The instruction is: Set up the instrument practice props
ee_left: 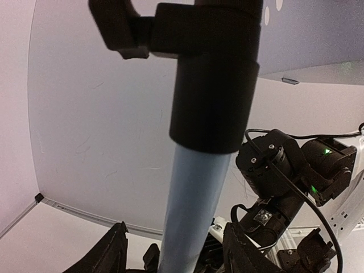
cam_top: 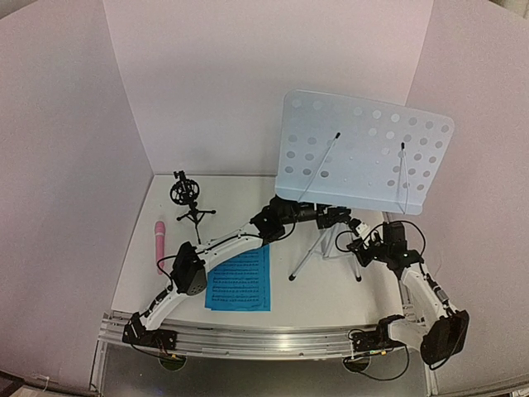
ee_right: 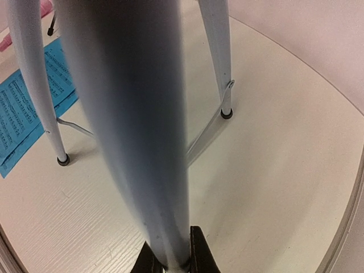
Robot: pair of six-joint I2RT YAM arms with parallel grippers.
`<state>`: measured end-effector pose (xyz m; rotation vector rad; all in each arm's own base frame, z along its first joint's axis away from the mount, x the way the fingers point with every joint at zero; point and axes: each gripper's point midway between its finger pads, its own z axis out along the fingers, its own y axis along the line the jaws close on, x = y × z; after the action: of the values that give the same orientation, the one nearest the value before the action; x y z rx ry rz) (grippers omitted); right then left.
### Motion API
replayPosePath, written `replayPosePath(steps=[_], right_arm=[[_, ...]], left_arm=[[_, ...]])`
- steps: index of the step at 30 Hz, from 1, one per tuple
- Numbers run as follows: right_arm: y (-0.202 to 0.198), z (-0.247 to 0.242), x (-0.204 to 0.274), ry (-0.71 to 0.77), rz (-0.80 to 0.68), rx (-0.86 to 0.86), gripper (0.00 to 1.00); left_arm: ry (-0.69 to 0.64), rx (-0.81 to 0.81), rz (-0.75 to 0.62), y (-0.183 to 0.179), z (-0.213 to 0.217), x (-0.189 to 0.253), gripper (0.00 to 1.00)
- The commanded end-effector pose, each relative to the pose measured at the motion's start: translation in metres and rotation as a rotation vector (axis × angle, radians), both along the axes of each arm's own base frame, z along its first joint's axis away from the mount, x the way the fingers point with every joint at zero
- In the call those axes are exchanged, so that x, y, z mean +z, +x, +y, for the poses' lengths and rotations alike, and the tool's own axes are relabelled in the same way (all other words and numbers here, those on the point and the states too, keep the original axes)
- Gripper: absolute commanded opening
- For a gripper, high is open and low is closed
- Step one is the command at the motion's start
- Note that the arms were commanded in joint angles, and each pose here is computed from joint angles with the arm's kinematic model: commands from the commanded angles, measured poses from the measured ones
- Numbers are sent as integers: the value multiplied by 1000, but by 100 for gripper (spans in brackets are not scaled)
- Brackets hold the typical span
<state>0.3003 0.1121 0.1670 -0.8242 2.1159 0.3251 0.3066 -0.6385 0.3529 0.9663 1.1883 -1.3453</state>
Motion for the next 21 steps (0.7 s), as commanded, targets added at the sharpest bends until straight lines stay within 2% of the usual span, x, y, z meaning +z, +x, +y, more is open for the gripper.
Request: replayPosePath(steps=[1, 7, 14, 21], right_arm=[[11, -3, -5, 16, 33, -37, 0], [7, -6, -11, -9, 31, -31, 0], [3, -9, -13, -21, 29, -42, 0], [-5, -11, -19, -21, 67, -58, 0]], left_arm=[[-84, 14, -61, -3, 5, 34, 48], [-74, 14, -81, -3, 6, 34, 32], [-85, 18, -93, -3, 7, 39, 2], [-146, 32, -143, -7, 19, 72, 0]])
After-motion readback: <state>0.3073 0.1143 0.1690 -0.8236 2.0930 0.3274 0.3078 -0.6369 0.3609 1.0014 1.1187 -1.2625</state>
